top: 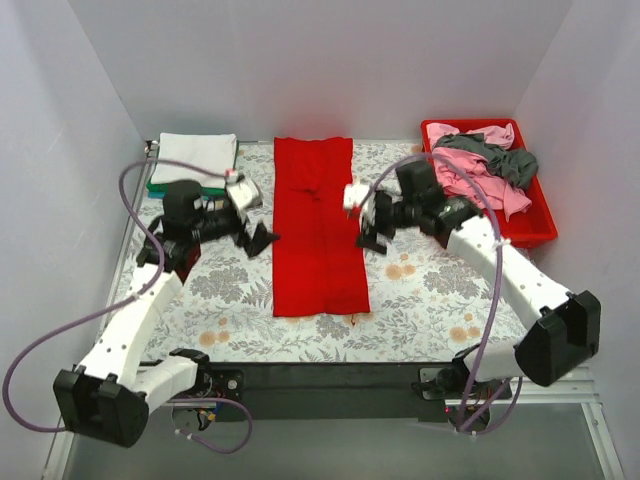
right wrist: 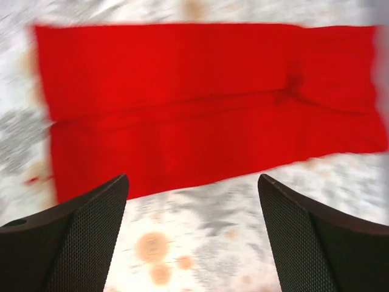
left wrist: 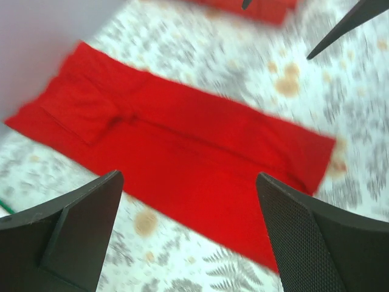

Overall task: Fold and stack the t-shirts
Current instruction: Fold the tshirt

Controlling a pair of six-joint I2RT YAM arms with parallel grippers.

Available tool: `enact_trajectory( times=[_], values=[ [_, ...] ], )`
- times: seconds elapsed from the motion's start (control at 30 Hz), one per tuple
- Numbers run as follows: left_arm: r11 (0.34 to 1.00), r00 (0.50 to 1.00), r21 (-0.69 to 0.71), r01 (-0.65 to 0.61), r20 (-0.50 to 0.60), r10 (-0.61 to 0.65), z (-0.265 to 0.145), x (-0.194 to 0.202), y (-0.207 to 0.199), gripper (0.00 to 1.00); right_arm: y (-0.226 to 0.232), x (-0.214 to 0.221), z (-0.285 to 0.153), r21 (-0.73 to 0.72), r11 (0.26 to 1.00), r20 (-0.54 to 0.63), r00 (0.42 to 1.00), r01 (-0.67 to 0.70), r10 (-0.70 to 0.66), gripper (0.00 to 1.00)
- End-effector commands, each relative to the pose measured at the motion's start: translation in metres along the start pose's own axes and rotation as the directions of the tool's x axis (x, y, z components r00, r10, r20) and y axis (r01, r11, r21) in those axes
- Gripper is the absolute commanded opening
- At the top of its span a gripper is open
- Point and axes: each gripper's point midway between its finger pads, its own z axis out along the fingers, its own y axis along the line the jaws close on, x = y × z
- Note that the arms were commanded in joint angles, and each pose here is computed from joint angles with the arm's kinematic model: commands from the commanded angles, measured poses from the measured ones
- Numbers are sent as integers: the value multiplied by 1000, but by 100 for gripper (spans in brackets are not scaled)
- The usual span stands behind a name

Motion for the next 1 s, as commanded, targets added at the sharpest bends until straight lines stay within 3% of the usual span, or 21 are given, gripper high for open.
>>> enact_trajectory(
  times=[0.0, 0.1, 0.2, 0.27, 0.5, 0.77, 0.93, 0.97],
  values=[
    [985, 980, 163, -63, -175, 92, -19, 92, -57, 90, 99, 43, 10, -237, 960, -72, 983, 147, -168, 91],
    [972, 967, 230, -53, -230, 107, -31, 126, -89, 88, 152, 75, 18, -341, 930, -108, 976, 140, -187, 84],
    [955, 944, 298, -17, -310, 113, -33, 169, -119, 81, 181, 93, 29, -398, 909, -126, 974, 123, -187, 71],
    [947, 939, 322, -1, -325, 111, -29, 186, -133, 79, 194, 110, 39, -423, 899, -148, 970, 114, -193, 68],
    [939, 913, 343, -38, -369, 172, -17, 227, -147, 69, 199, 136, 66, -407, 906, -168, 965, 118, -201, 52],
    [934, 897, 353, -51, -395, 198, -9, 242, -146, 67, 209, 166, 67, -423, 902, -239, 948, 92, -209, 50],
    [931, 880, 360, -65, -419, 224, -8, 258, -147, 62, 215, 183, 68, -430, 901, -286, 937, 59, -198, 43],
    [929, 878, 363, -72, -419, 232, -7, 259, -147, 60, 216, 184, 68, -430, 901, -292, 937, 53, -194, 38]
  ],
)
